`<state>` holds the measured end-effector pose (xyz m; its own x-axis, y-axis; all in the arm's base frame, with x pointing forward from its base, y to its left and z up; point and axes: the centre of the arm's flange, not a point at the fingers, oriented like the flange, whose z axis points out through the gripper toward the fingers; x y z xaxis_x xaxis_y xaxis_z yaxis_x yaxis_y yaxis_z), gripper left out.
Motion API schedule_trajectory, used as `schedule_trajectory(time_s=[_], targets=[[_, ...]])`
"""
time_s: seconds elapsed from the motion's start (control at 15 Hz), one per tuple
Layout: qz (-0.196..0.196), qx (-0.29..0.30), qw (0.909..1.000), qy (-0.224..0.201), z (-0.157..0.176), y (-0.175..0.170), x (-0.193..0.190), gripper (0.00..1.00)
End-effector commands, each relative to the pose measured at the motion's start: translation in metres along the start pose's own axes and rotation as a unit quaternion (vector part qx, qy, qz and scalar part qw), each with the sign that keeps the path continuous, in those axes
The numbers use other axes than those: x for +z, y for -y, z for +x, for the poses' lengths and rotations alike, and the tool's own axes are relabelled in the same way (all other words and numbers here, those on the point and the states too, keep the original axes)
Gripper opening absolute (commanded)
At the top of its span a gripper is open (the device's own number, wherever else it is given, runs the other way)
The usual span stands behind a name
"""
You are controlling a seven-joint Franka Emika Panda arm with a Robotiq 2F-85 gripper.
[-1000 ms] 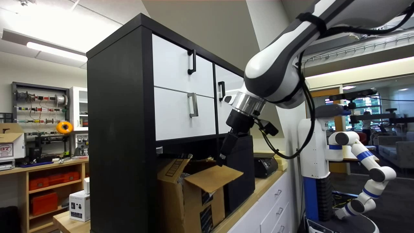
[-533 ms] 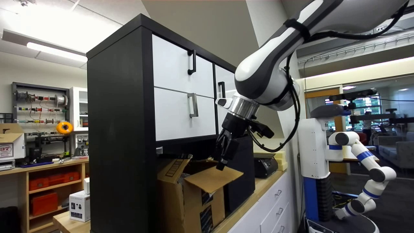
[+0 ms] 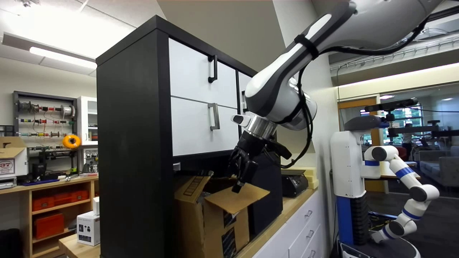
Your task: Slide out the box
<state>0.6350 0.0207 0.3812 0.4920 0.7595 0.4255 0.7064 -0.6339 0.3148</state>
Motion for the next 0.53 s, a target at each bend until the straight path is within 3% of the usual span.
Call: schedule_trajectory(time_s=[0.0, 0.47], targets=[[0.006, -0.030, 0.9995, -0.002, -0.004, -0.022, 0.027, 1.00], [0.011, -0.044, 0.9990, -0.004, -0.012, -0.029, 0.059, 1.00]])
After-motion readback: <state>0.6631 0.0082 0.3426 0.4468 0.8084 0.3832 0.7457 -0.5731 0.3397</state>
